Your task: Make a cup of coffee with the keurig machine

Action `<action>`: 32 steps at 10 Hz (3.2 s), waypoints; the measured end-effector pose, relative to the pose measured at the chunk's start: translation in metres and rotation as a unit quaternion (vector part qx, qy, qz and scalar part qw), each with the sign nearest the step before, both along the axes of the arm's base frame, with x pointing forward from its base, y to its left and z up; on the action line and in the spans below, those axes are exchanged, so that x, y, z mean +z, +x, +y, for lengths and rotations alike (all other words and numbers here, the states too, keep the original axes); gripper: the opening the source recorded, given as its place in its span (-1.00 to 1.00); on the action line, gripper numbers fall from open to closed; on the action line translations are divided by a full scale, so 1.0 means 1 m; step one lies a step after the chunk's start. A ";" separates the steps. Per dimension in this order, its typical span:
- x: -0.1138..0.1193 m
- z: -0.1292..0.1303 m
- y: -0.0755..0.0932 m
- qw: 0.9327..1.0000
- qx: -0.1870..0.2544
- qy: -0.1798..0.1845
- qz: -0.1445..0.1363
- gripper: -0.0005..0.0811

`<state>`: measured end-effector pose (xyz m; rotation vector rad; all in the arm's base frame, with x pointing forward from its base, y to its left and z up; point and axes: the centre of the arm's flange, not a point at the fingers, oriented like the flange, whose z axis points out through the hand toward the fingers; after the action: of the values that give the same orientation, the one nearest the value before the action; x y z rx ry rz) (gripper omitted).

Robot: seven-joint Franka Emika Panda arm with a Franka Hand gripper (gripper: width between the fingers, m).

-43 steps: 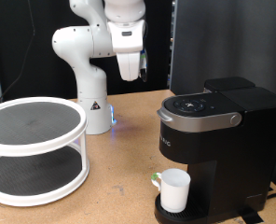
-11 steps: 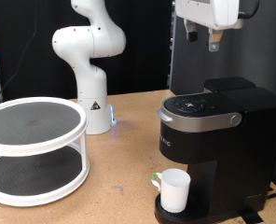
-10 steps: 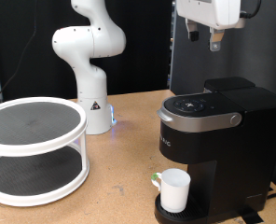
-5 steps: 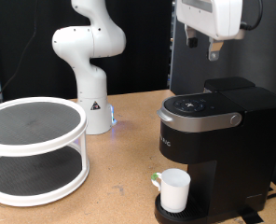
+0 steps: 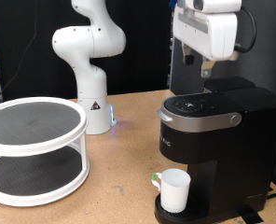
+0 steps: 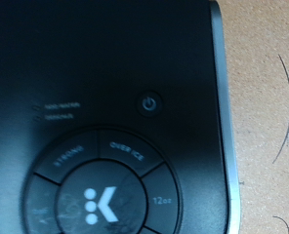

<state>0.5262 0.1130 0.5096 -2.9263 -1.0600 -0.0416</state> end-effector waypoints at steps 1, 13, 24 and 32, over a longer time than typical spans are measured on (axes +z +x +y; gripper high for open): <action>-0.009 -0.001 -0.001 1.000 0.000 -0.001 -0.006 0.53; -0.074 -0.002 -0.009 0.996 -0.035 0.008 -0.079 -0.98; -0.082 -0.002 -0.017 0.999 -0.036 -0.012 -0.035 -0.98; -0.085 -0.014 0.007 0.991 -0.089 -0.008 0.098 -0.98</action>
<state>0.5336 0.0995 0.4250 -2.9540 -0.7754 0.2476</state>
